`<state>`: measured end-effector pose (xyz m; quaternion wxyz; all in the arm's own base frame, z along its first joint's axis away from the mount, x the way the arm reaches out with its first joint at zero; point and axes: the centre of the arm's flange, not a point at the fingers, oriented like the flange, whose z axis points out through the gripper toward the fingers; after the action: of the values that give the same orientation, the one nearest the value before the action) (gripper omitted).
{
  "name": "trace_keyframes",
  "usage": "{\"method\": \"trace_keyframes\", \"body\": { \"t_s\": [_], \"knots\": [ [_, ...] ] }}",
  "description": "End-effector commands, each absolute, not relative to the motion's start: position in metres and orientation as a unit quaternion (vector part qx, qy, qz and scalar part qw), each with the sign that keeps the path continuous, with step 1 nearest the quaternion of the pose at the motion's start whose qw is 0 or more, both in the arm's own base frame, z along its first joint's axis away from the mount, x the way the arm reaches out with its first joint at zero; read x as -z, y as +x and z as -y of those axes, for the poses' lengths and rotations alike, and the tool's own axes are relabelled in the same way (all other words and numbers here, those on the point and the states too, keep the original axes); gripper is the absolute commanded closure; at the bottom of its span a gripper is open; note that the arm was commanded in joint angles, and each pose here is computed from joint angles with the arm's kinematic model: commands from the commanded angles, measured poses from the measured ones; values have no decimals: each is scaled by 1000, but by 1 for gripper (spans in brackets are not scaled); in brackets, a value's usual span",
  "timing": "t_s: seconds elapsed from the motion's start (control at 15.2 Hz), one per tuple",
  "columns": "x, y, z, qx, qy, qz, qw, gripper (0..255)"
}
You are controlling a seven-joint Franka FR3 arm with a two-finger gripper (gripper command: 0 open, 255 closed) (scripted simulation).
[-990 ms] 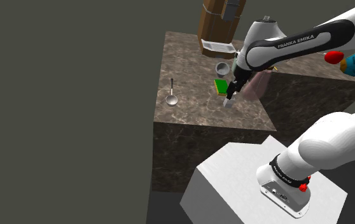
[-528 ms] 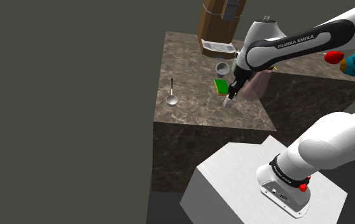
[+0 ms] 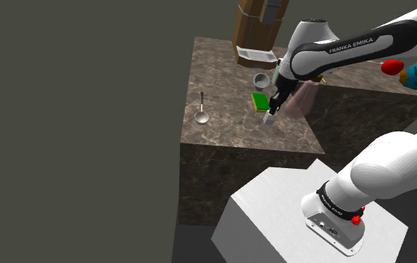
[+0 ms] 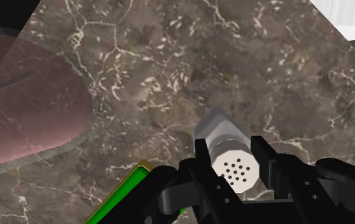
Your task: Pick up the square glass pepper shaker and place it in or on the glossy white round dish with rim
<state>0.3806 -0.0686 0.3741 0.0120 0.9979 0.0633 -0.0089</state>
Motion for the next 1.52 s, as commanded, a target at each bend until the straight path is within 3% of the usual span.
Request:
{"method": "trace_keyframes", "body": {
  "t_s": [0.0,1.45],
  "knots": [
    [-384,381,68,9,998,-63,12,255],
    [-487,400,86,9,998,-63,12,255]
  ]
}}
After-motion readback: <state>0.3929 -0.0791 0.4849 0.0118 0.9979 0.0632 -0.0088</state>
